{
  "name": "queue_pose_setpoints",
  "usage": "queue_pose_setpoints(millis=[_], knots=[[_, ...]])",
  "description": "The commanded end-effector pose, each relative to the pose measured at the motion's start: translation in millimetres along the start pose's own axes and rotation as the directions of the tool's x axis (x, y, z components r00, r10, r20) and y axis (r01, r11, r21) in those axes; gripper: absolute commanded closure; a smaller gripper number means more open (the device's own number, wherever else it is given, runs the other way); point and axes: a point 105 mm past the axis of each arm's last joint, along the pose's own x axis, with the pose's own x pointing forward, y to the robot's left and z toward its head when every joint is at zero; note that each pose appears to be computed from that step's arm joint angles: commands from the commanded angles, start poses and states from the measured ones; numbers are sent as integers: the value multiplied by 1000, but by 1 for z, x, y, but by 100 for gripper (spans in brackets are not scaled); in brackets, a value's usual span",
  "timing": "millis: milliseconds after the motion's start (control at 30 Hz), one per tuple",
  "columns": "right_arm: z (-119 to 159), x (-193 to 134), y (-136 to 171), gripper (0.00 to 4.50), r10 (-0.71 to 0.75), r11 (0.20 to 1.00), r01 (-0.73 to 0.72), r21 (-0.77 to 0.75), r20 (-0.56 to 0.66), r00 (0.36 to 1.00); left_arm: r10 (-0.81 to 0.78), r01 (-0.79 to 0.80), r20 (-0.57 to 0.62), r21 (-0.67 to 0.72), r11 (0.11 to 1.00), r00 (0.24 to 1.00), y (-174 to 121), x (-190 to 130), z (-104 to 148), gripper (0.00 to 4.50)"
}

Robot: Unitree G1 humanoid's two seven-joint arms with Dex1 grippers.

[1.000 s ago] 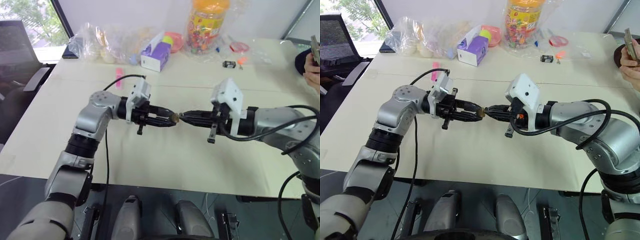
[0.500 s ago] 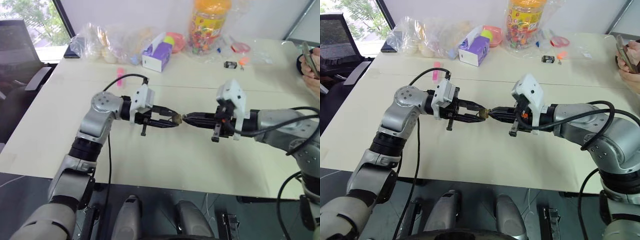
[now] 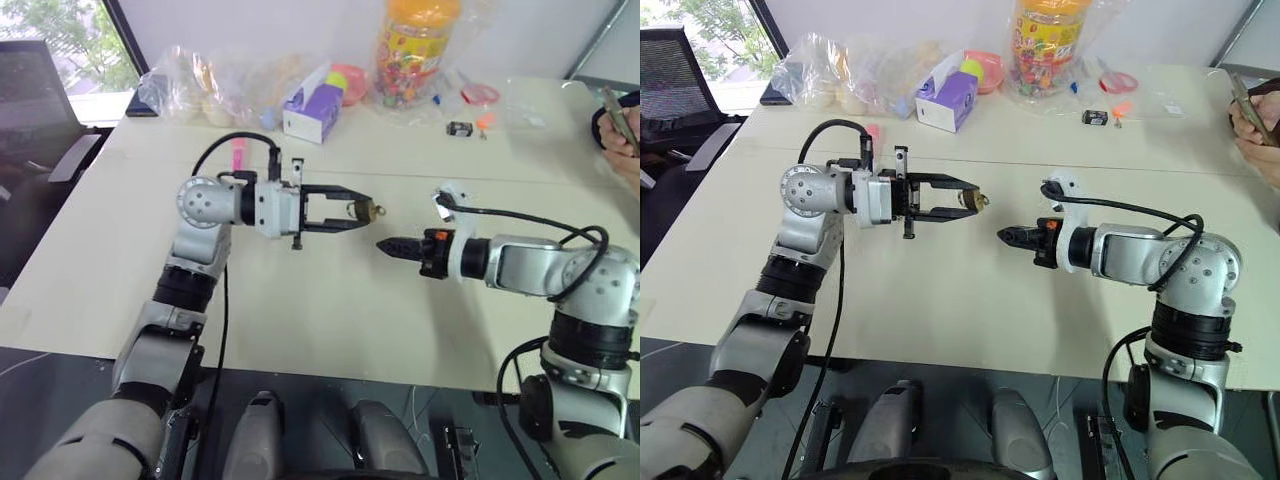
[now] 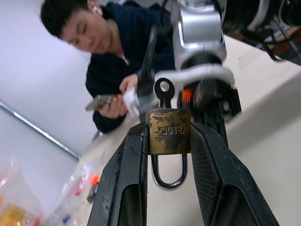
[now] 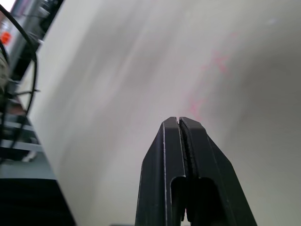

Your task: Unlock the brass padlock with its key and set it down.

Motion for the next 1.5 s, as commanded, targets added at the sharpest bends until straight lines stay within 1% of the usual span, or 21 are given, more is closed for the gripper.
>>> queue_pose_setpoints(millis=[33, 67, 167, 233, 267, 300, 333, 367, 433, 500, 567, 600, 733, 867, 900, 933, 1033, 1333, 1433, 1467, 1500], knots=[[14, -13, 13, 447, 22, 984, -11, -176, 60, 998, -48, 46, -17, -129, 991, 999, -7, -6, -5, 373], [14, -16, 13, 447, 12, 972, 0, -233, 51, 999, -80, 73, -31, -181, 981, 996, -12, -9, -8, 373], [14, -24, 22, 369, 48, 932, -33, -361, 34, 998, -136, 119, -34, -307, 944, 990, -21, -13, -11, 373], [20, -26, 25, 271, 47, 882, -19, -472, 49, 998, -152, 132, -25, -368, 920, 988, -21, -13, -11, 373], [22, -26, 26, 215, 49, 859, -13, -512, 57, 997, -159, 138, -24, -387, 912, 987, -21, -13, -10, 373], [24, -27, 27, 172, 50, 831, -11, -556, 55, 997, -166, 145, -19, -395, 907, 986, -21, -13, -9, 373], [29, -27, 31, 110, 65, 782, -4, -624, 74, 995, -174, 153, -16, -401, 903, 985, -20, -13, -9, 373], [34, -27, 34, 68, 78, 740, 4, -673, 91, 993, -176, 157, -11, -403, 902, 984, -18, -12, -8, 373], [39, -26, 36, 68, 82, 659, 28, -751, 109, 991, -181, 165, 3, -422, 891, 984, -14, -11, -5, 373], [43, -21, 37, 68, 69, 526, 78, -847, 134, 989, -194, 182, 20, -457, 871, 981, -13, -10, -2, 373], [43, -15, 40, 68, 82, 324, 115, -939, 149, 985, -206, 196, 36, -499, 844, 978, -12, -11, 0, 373], [43, -12, 42, 68, 101, 243, 137, -960, 166, 981, -207, 198, 41, -519, 832, 977, -11, -12, 0, 373], [46, -8, 53, 68, 186, 25, 202, -979, 203, 961, -223, 202, 31, -558, 805, 974, -8, -16, -3, 373], [47, -6, 57, 68, 219, -141, 242, -960, 208, 953, -247, 205, 10, -592, 779, 969, -9, -20, -10, 373], [47, -6, 57, 68, 226, -172, 245, -954, 204, 953, -248, 204, 6, -593, 779, 969, -9, -20, -11, 373], [44, -6, 58, 68, 236, -189, 238, -953, 191, 953, -252, 200, -4, -595, 779, 968, -9, -21, -13, 373], [40, -5, 61, 68, 263, -200, 221, -954, 165, 951, -259, 193, -26, -595, 780, 965, -8, -22, -19, 373], [30, 2, 74, 68, 315, -257, 191, -947, 105, 943, -267, 205, -17, -593, 778, 964, -9, -17, -24, 373], [30, 7, 76, 146, 323, -277, 189, -942, 94, 942, -275, 217, -8, -595, 774, 961, -11, -14, -23, 373], [30, 7, 76, 185, 324, -280, 190, -941, 94, 942, -277, 219, -7, -595, 774, 961, -11, -14, -23, 373], [30, 9, 76, 253, 323, -285, 190, -939, 93, 942, -281, 222, -6, -594, 773, 960, -12, -13, -24, 373]])
